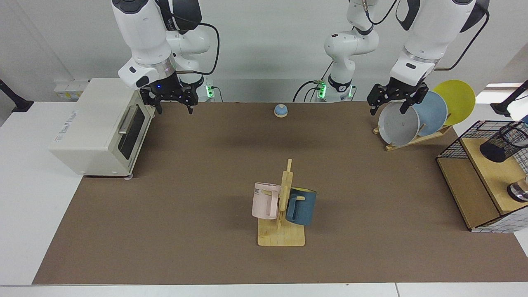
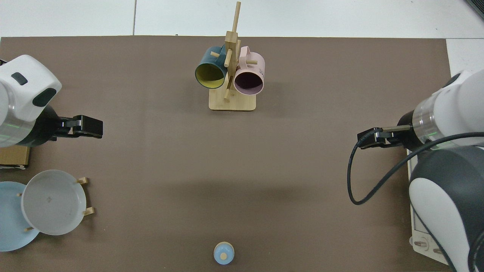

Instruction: Put markers into pen holder

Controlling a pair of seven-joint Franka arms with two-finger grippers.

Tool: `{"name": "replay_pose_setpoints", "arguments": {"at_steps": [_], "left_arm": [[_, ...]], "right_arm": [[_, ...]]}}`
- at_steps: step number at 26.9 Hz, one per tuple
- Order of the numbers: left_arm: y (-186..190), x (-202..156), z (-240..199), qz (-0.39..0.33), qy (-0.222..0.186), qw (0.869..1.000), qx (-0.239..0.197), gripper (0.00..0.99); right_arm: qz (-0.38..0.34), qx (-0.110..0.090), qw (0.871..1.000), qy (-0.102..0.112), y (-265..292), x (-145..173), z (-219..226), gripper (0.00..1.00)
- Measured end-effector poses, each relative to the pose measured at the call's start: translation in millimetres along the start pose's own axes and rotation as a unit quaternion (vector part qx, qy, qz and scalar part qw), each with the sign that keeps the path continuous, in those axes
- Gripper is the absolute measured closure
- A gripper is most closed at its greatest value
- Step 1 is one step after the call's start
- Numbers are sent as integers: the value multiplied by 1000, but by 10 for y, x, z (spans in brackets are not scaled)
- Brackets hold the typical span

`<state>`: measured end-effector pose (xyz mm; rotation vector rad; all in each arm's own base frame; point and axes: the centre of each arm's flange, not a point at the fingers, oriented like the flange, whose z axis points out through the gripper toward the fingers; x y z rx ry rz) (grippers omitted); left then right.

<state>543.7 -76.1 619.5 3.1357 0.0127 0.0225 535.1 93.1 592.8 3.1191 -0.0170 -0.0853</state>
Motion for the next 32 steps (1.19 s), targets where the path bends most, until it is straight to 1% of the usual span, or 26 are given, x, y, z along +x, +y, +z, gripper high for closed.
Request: {"name": "replay_pose_setpoints", "arguments": {"at_steps": [14,24,32], "left_arm": [[44,-32,-9,5,-5,1000,1,0],[74,-100,-34,7,-16,1000,3,0],[176,-124,-51,18,-16,1000,-2,0]], "right_arm": [[0,0,1000,0,2,0,0,0],[0,0,1000,0,3,0,0,0],[0,0,1000,0,3,0,0,0]]}}
